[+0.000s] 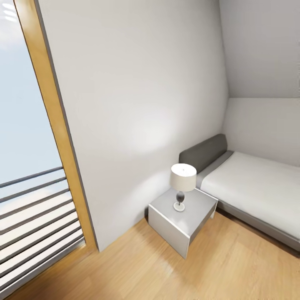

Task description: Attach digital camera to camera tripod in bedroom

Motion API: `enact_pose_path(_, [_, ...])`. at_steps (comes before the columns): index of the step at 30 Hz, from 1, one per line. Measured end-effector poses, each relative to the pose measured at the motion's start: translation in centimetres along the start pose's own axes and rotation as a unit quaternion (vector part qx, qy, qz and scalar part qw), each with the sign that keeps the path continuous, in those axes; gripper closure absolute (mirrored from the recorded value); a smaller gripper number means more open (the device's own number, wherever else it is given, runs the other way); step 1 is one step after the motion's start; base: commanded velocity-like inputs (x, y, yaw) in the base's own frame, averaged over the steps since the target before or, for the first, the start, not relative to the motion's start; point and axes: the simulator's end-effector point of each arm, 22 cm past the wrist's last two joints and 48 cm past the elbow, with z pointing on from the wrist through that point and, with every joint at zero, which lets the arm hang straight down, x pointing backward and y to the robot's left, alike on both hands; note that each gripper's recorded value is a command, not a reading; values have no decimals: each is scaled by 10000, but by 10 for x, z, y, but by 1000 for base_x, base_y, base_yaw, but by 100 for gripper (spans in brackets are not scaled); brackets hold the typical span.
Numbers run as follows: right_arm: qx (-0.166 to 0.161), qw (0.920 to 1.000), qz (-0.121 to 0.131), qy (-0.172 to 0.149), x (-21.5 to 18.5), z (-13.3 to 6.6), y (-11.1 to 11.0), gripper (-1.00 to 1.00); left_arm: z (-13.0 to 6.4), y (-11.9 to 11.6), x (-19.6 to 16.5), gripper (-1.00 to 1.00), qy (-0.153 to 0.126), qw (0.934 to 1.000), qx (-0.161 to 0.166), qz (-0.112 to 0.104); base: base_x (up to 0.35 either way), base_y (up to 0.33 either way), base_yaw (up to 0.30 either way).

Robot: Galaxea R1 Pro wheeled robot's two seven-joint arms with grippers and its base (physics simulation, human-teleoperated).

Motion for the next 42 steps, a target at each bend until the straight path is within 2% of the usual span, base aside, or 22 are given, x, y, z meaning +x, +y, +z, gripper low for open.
enact_pose_path(23, [25, 10000, -21, -2, 0, 0, -4, -100, 0, 0, 0, -100, 0, 10000, 0, -6, -3, 0, -37])
enact_pose_path(32, [21, 10000, -26, 1, 1, 0, -4, -100, 0, 0, 0, -100, 1, 10000, 0, -10, -190, 0, 0])
enact_pose_path(42, [24, 10000, -31, -6, 0, 0, -4, -100, 0, 0, 0, -100, -1, 10000, 0, -8, -33, 0, 0])
